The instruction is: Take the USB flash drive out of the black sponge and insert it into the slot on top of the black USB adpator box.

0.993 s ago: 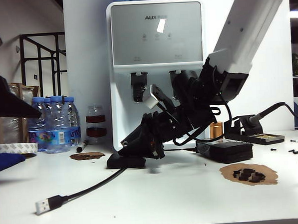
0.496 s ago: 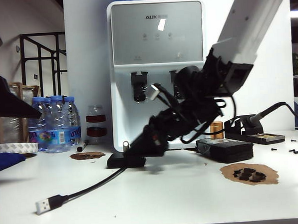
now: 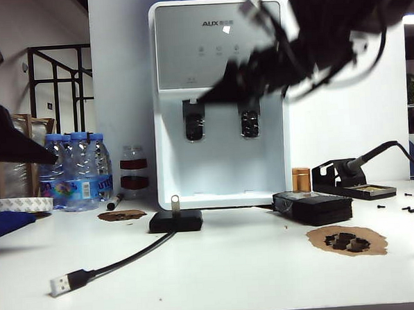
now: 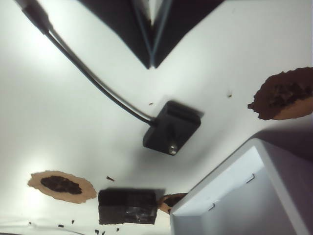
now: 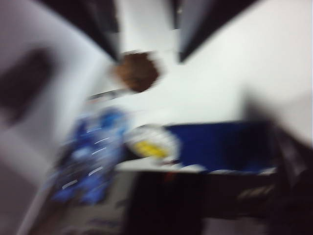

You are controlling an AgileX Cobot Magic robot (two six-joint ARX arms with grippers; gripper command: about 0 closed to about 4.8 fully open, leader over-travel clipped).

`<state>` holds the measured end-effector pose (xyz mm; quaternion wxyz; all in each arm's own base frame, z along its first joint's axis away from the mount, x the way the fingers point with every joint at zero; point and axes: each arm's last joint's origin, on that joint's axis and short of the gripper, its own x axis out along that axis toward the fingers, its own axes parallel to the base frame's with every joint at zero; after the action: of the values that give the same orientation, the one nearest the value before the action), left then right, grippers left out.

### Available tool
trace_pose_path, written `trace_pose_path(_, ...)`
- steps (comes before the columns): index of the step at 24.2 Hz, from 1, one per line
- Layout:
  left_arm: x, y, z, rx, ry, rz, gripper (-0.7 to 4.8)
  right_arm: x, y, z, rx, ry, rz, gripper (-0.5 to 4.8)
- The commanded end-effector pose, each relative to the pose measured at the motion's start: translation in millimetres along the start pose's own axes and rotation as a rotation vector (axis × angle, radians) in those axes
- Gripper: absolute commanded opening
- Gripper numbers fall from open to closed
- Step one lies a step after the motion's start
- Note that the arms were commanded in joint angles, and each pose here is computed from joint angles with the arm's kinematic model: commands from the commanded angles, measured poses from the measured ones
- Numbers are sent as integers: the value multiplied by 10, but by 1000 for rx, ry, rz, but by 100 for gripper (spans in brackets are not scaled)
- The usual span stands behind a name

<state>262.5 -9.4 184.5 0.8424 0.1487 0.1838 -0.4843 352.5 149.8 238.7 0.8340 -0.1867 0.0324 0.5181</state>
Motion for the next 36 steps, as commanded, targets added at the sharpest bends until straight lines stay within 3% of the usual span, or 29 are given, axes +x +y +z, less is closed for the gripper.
trace_pose_path(1,-29,110,122,-61,-56,113,-4,-237,-12,250,-7,9,-287,3)
trace_pose_path(5,-210,220,457,-156,-209,409,-4,-601,154,477,-11,-4,-442,-1)
trace_pose_path(9,-559,56,813,-214,-354,622,-4,-1045,186,549,124,-20,-571,-2)
trace_pose_path(13,-1002,-384,1107,-167,-441,745,-4,-1742,237,469,234,-65,-766,-2)
trace_pose_path(17,-1384,-934,1149,-246,-464,875,-4,-2399,673,353,207,-151,-877,-1)
trace_pose_path(18,-1509,-1170,1123,-245,-470,898,-4,-2446,871,302,199,-177,-887,-2)
trace_pose_path(20,-1656,-1467,1064,-239,-489,941,-4,-2444,1134,147,212,-219,-832,-2)
trace_pose_path(21,-1728,-1647,997,-242,-492,965,-4,-2427,1234,43,281,-248,-801,-2)
trace_pose_path(23,-1802,-1866,868,-267,-473,1023,-4,-2384,1398,-80,356,-295,-746,-2)
trace_pose_path(25,-1836,-1989,781,-283,-459,1060,-4,-2362,1514,-123,332,-321,-713,-2)
trace_pose_path(28,-1850,-2106,668,-311,-422,1080,-4,-2336,1617,-141,344,-314,-665,-2)
trace_pose_path(30,-1824,-2129,580,-359,-347,1092,-4,-2320,1649,-167,325,-268,-704,-2)
trace_pose_path(33,-1736,-2044,462,-387,-269,1149,-4,-2303,1698,-323,349,-249,-887,-2)
trace_pose_path(36,-1627,-1932,380,-360,-256,1150,-4,-2268,1753,-481,366,-324,-889,-2)
